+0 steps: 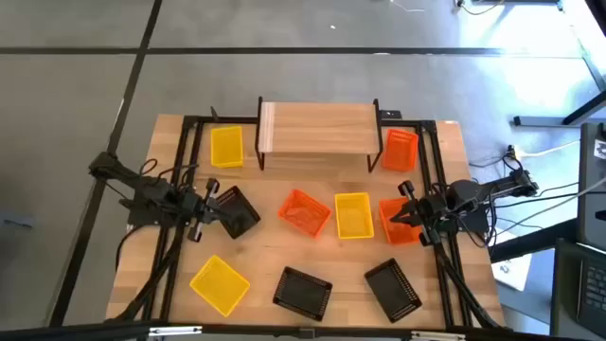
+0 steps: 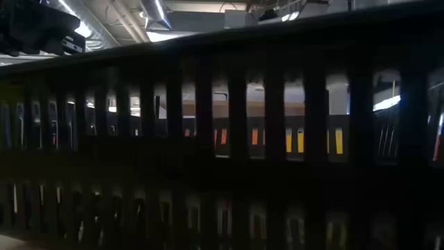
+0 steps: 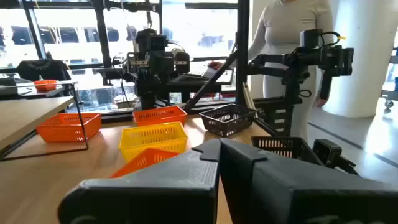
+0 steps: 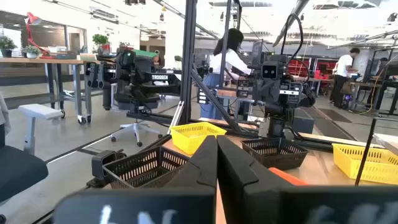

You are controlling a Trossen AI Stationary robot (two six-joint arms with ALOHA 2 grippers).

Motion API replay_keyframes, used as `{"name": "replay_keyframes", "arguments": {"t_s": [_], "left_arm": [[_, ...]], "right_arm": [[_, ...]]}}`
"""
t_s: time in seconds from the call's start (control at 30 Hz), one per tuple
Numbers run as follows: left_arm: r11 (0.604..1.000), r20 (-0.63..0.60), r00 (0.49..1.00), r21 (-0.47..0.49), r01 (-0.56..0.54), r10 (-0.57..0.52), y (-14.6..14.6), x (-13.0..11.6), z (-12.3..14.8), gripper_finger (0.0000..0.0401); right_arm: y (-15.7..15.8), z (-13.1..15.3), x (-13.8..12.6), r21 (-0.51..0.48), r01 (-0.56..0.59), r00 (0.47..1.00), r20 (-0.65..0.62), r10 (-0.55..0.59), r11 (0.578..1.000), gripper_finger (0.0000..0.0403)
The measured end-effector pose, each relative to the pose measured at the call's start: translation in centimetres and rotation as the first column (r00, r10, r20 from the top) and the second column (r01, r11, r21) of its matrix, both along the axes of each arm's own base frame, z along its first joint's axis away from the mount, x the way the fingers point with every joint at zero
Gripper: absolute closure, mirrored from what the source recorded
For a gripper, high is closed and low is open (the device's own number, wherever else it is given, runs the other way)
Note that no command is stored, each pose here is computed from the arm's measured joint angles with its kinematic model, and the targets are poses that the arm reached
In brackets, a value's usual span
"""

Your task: Stack baskets on shelf by color

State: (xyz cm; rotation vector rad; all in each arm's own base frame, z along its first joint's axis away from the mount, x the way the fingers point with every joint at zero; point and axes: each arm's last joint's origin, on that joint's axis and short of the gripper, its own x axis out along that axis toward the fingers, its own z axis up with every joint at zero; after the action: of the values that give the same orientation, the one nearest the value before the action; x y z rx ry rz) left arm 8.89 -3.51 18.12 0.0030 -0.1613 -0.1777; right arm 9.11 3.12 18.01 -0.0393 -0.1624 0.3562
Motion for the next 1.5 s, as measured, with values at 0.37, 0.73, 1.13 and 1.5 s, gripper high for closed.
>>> {"name": "replay_keyframes", "arguments": {"t_s": [0.37,0.73,1.13,1.5], "left_arm": [[1.0,0.001,1.0,0.0,-0.001,0.001,0.01,0.0,0.01,0.0401],[1.0,0.0,1.0,0.0,-0.001,0.001,0.0,0.0,0.01,0.0401],[1.0,0.0,1.0,0.0,0.0,0.0,0.0,0.0,0.01,0.0401],[1.0,0.001,1.0,0.0,0.0,0.0,0.0,0.0,0.02,0.0401]], "right_arm": [[0.0,0.01,0.0,0.0,0.0,1.0,0.0,0.0,1.0,0.0402],[0.0,0.01,0.0,0.0,0.0,1.0,0.0,0.0,1.0,0.0402],[0.0,0.0,0.0,0.0,0.0,1.0,0.0,0.0,1.0,0.0402],[-0.11,0.03,0.03,-0.039,0.044,0.999,0.018,-0.044,0.998,0.0402]]}}
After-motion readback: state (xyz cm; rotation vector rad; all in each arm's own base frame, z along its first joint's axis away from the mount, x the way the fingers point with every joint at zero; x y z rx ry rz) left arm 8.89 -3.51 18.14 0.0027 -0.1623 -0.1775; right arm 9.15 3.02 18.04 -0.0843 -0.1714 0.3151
